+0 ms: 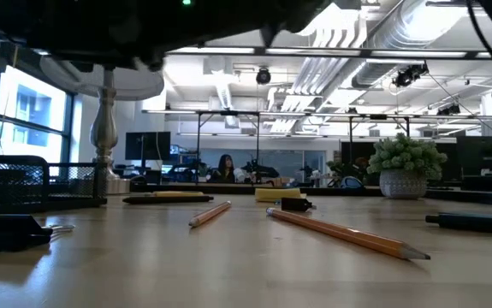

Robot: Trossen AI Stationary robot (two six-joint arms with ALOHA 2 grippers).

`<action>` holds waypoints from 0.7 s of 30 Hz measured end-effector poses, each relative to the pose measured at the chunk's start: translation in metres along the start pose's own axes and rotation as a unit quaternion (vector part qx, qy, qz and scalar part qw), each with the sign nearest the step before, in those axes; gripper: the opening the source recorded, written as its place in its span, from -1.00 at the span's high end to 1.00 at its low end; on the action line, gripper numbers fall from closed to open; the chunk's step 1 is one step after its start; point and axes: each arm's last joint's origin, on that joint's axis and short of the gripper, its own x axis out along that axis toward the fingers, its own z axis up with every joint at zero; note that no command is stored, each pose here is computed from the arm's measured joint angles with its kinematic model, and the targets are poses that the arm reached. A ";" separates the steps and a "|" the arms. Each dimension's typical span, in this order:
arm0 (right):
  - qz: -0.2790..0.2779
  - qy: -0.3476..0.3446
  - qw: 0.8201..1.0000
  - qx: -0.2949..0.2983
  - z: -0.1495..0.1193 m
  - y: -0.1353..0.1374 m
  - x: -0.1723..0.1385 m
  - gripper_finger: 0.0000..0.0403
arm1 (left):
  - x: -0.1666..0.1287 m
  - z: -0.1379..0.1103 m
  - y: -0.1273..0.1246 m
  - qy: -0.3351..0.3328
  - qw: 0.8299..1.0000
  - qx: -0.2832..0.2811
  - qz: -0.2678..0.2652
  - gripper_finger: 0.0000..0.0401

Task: Pick and place office supplies into organizer
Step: Put the top right black binder clip into the black desk organizer

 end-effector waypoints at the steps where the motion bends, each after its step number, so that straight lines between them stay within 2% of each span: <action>1: 0.005 -0.004 1.000 0.000 0.000 0.001 0.007 0.27 | -0.001 0.000 0.000 -0.001 1.000 -0.001 0.000 0.35; 9: 0.011 -0.018 1.000 0.000 0.003 0.003 0.040 0.25 | -0.004 -0.002 0.001 0.008 1.000 -0.002 0.001 0.35; 21: 0.018 -0.031 0.999 0.017 0.005 0.004 0.044 0.25 | -0.004 -0.001 0.000 0.005 1.000 -0.002 -0.002 0.35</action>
